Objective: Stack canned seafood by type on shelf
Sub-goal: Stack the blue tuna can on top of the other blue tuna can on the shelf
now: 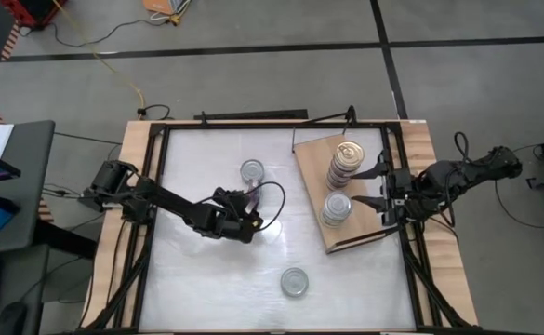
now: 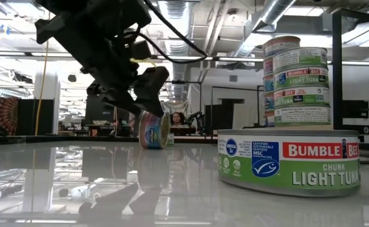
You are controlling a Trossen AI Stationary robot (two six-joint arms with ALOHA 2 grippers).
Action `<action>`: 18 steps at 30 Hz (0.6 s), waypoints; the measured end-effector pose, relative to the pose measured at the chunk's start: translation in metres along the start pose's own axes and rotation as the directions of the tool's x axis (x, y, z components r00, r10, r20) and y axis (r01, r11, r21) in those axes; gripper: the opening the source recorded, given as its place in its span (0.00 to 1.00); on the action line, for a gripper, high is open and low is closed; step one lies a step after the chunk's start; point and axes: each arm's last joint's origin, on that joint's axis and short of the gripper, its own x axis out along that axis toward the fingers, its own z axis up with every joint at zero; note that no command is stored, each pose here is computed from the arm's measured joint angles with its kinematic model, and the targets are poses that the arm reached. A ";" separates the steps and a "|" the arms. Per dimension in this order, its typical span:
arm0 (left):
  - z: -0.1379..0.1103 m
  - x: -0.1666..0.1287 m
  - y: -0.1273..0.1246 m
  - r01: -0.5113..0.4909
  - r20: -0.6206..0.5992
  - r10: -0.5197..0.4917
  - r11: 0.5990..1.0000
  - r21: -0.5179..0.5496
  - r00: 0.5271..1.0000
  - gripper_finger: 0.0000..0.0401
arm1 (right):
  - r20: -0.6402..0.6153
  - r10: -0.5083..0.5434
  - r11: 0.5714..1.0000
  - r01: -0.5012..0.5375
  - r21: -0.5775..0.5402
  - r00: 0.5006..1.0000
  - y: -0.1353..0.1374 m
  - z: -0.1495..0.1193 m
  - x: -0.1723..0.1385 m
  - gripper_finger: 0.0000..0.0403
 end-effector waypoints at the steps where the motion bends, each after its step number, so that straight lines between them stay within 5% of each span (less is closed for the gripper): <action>1: 0.000 0.000 0.000 -0.003 0.006 0.003 1.000 0.000 1.000 0.73 | 0.001 0.000 1.000 0.000 -0.003 1.000 0.000 0.000 0.000 0.67; 8: -0.004 -0.001 0.007 -0.075 0.011 0.075 0.997 -0.020 0.997 0.72 | 0.009 -0.001 1.000 0.002 -0.028 1.000 0.000 0.001 0.000 0.67; 18: 0.013 -0.012 -0.010 -0.018 0.045 0.020 0.999 -0.051 0.999 0.72 | 0.037 -0.009 0.999 0.011 -0.052 0.999 -0.001 0.004 0.000 0.67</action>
